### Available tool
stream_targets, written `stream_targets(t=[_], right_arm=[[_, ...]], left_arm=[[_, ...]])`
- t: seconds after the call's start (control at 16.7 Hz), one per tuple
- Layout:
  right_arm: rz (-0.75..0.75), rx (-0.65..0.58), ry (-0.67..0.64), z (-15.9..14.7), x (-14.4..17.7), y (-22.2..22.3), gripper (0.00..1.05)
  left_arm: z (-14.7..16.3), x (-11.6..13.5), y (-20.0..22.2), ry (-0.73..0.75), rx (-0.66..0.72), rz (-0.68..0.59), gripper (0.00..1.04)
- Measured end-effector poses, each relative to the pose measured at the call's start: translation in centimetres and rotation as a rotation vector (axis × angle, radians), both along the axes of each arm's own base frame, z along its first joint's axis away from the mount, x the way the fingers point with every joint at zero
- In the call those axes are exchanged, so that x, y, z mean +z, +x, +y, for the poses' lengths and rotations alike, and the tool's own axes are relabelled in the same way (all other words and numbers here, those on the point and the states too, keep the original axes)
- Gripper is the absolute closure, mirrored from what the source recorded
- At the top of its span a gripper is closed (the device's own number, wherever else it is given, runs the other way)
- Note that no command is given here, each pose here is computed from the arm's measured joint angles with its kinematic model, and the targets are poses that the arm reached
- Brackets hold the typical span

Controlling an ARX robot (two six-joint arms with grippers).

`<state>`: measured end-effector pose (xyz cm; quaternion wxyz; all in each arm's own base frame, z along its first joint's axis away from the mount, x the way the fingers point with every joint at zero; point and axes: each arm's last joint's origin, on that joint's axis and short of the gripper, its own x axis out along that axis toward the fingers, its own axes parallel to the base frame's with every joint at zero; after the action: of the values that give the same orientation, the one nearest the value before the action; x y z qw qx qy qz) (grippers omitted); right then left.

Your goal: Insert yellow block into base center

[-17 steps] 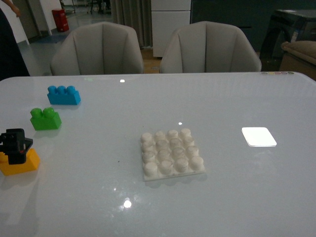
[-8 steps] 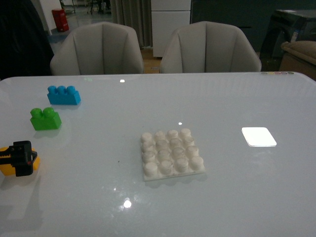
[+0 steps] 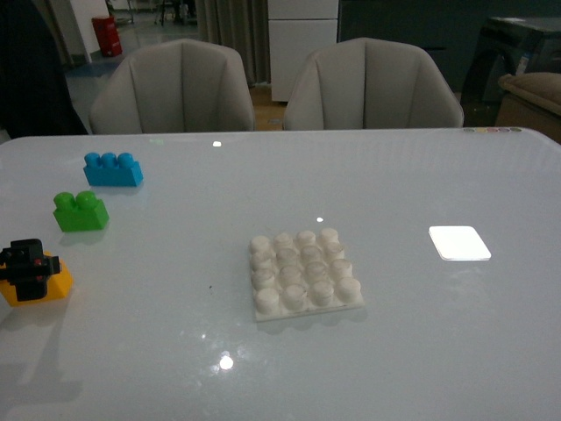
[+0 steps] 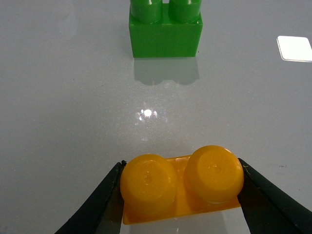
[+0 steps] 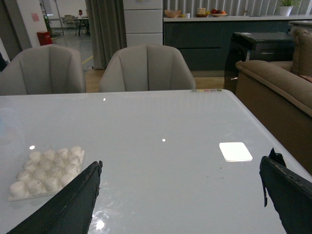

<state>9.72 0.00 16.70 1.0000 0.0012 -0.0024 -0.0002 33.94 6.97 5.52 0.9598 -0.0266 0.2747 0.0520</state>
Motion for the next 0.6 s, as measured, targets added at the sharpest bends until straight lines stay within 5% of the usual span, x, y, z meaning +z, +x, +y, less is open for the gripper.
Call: stream_targets(t=[0.36,0.6], right_arm=[[0.000,0.000,0.000,0.0,0.0,0.0,0.06],[0.000,0.000,0.000,0.0,0.0,0.0,0.06]], left_arm=[[-0.4,0.2,-0.1,0.000,-0.011,-0.003,0.46],[-3.3,3.2,-0.8,0.017,-0.082,-0.070,0.46]])
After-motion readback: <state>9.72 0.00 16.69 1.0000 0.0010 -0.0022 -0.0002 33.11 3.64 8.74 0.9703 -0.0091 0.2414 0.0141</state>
